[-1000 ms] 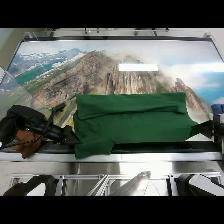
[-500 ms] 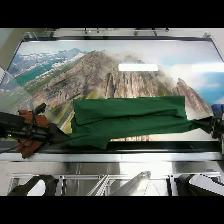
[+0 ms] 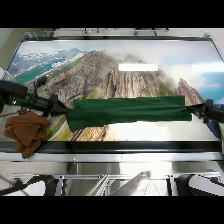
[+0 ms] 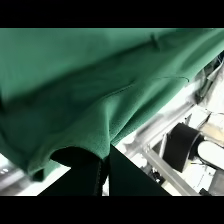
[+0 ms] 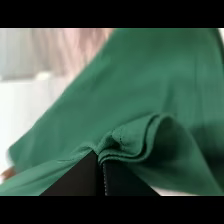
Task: Fold the shirts.
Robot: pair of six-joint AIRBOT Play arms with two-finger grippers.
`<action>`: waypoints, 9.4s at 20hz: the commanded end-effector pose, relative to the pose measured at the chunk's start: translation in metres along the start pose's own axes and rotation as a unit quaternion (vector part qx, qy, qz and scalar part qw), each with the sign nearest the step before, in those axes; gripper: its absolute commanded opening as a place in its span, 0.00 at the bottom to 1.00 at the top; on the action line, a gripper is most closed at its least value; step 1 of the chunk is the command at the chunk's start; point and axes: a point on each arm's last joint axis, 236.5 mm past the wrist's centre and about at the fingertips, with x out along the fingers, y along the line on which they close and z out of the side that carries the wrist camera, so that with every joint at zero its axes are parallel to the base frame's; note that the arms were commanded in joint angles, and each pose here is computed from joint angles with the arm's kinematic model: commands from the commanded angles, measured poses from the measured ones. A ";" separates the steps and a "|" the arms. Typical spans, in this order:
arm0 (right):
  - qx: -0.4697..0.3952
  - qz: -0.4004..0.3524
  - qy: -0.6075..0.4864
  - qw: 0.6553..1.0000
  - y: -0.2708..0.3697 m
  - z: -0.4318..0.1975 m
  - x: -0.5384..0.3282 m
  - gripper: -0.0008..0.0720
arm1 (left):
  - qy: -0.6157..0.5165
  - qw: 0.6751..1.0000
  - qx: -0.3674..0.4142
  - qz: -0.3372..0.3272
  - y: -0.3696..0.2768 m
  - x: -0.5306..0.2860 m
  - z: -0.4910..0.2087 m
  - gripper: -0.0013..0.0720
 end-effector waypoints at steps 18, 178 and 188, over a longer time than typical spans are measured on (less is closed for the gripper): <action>-0.129 -0.138 -0.028 0.982 -0.046 0.022 0.010 0.74 | 0.110 0.993 0.027 -0.016 0.007 0.035 0.081 0.90; -0.192 -0.151 0.067 0.967 0.152 -0.044 0.047 0.04 | -0.160 0.965 0.177 0.106 -0.101 -0.013 0.060 0.04; -0.237 -0.103 0.135 0.957 0.184 -0.080 0.091 0.04 | -0.127 0.966 0.190 0.122 -0.105 0.033 0.066 0.04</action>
